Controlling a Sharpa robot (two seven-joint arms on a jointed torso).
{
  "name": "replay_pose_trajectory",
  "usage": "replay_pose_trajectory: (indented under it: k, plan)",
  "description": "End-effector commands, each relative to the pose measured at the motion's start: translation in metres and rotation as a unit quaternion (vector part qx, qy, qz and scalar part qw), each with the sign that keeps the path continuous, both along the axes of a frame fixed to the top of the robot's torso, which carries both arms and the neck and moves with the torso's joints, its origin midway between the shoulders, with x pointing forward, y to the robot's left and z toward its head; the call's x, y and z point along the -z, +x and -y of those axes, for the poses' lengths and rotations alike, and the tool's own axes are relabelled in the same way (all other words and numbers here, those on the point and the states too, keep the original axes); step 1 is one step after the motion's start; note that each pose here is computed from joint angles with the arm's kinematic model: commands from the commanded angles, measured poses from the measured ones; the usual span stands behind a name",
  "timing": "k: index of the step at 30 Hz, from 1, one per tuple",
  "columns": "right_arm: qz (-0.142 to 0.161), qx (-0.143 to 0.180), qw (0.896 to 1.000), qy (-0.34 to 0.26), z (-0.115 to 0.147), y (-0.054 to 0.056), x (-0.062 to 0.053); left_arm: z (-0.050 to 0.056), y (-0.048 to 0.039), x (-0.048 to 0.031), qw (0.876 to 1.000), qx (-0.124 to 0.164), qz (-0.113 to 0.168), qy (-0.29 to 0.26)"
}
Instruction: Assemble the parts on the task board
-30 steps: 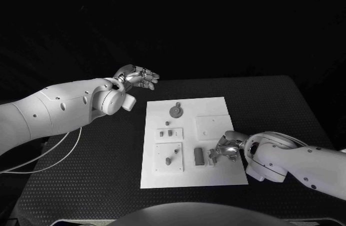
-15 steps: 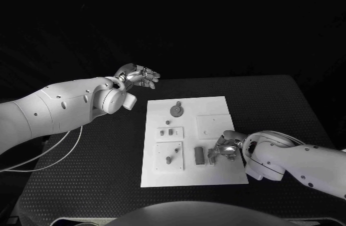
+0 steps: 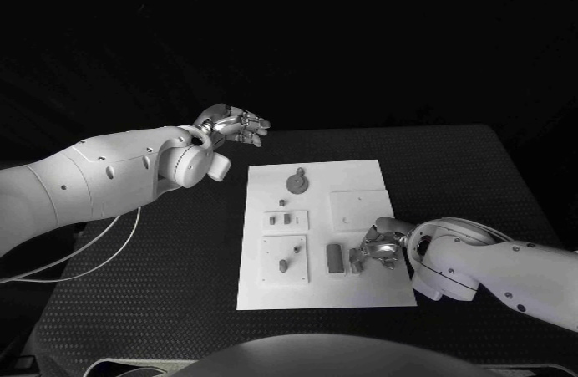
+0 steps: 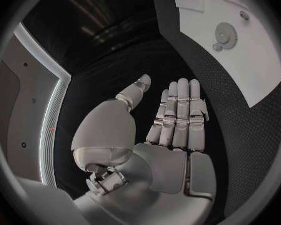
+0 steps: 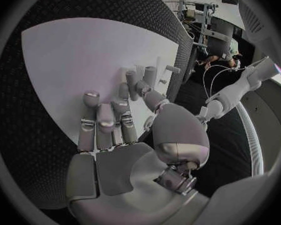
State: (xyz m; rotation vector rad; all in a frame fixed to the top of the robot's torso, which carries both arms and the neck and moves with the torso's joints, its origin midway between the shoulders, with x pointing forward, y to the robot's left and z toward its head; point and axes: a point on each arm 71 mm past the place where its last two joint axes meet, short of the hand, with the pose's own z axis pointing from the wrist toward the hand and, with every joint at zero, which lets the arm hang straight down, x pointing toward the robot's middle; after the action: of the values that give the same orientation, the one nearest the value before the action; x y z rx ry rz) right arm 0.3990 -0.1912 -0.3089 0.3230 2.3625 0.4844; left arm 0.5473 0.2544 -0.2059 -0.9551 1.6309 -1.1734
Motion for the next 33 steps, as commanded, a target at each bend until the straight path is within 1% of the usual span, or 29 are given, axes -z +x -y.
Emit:
replay_pose_trajectory:
  k: [1,11,16,22,33]
  plan:
    - [-0.012,-0.01,1.0,-0.001,-0.0016,-0.0025,0.0015,0.0026,-0.0002,-0.001,1.0,0.006,0.001,-0.005]
    - [-0.013,-0.01,1.0,0.0,-0.0025,-0.0031,0.0013,0.0028,-0.0002,-0.001,1.0,0.007,0.001,-0.005]
    - [-0.007,-0.003,1.0,0.001,-0.0007,-0.001,0.0014,0.003,-0.0003,-0.001,1.0,0.007,0.001,-0.005]
    - [-0.005,-0.001,1.0,0.002,-0.0017,0.0,0.0016,0.0024,-0.0002,-0.001,1.0,0.006,0.001,-0.005]
    - [-0.011,-0.004,1.0,0.004,-0.0038,-0.0005,0.0023,0.002,-0.0003,-0.001,1.0,0.006,0.0,-0.005]
